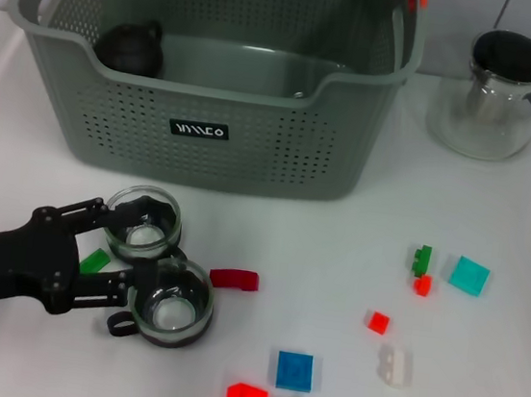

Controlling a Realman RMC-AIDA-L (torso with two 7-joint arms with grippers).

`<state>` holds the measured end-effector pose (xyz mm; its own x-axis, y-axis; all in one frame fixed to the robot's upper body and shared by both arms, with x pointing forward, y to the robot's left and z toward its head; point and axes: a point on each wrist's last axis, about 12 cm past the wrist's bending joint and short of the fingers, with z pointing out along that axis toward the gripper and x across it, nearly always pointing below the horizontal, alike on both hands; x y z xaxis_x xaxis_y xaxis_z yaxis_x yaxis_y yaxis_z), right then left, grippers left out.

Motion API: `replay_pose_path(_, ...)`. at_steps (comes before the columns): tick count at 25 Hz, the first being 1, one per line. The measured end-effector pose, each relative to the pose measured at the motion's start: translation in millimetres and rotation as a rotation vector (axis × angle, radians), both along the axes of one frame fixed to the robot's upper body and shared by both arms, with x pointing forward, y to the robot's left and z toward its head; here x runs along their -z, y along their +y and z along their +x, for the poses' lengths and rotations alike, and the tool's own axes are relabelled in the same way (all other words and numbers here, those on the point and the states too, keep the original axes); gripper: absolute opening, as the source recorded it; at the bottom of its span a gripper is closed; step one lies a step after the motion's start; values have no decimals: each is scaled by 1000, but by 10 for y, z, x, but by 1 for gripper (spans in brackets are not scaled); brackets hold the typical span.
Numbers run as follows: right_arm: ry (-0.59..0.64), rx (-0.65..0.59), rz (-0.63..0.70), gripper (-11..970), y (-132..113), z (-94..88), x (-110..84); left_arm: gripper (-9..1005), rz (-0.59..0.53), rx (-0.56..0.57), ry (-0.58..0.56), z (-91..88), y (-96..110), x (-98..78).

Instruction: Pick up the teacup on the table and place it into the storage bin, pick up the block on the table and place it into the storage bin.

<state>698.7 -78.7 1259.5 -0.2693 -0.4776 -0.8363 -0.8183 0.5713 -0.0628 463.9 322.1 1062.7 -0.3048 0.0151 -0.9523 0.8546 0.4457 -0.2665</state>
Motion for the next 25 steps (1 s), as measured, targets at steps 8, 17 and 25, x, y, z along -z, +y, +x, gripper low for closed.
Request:
replay_pose_path(8,5,126,33,53,122,124,298,873,1,-4,2,-3,-3,10)
replay_pose_path(17,26,205,22,53,65,144,546,873,-4,0,4,11,-29,17)
replay_pose_path(25,24,211,-2,53,111,105,691,872,-4,-3,6,13,-35,24)
